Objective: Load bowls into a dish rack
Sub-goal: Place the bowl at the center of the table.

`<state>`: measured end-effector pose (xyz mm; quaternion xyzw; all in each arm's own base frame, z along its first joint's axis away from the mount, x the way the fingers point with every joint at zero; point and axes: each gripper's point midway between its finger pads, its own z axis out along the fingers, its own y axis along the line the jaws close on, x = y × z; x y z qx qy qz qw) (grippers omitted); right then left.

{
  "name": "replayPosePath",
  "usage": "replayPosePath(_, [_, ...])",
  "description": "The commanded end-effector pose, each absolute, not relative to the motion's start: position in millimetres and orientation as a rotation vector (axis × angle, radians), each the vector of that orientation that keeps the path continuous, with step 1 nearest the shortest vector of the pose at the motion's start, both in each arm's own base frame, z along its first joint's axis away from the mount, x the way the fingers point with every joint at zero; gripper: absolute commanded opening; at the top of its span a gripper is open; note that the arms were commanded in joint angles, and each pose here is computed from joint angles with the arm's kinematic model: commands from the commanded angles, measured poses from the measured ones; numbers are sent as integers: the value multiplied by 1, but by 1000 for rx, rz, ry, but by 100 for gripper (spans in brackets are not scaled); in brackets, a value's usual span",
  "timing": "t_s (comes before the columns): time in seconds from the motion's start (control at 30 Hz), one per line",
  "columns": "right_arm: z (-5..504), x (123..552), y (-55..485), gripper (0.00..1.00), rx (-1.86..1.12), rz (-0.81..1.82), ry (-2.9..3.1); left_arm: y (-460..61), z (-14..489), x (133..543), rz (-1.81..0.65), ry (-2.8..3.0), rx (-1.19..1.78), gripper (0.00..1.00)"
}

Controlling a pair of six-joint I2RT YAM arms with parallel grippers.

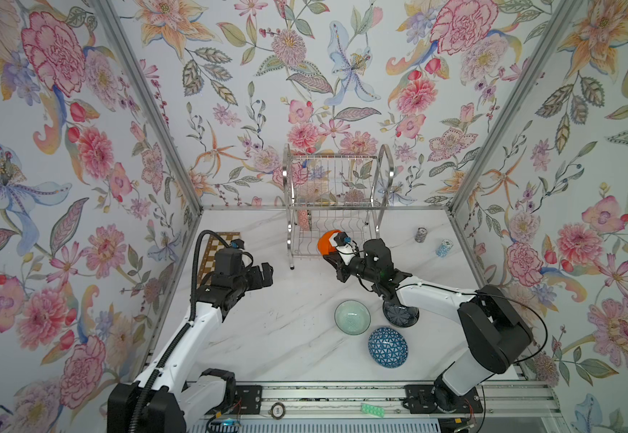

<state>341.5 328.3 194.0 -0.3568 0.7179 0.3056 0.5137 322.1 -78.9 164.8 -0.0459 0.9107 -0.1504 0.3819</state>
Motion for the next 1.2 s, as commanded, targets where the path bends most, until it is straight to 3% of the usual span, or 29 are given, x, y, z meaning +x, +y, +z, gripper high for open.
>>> replayPosePath(0.0, [218,324,309,0,-697,862,1805,-80,171,321,-376,2303,-87,99])
replayPosePath(0.17, [227,308,266,0,-544,915,1879,-81,172,321,-381,2298,-82,99])
replayPosePath(0.4, [235,316,188,0,-243,943,1923,-82,174,320,-386,2294,-80,99])
replayPosePath(0.73, [255,367,68,0,256,1042,1843,-81,174,320,-387,2293,-83,99])
replayPosePath(0.97, [279,410,58,0,276,1178,1820,-79,174,319,-377,2292,-89,99])
replayPosePath(1.17, [274,400,78,0,242,1185,1843,-79,173,320,-372,2296,-88,99])
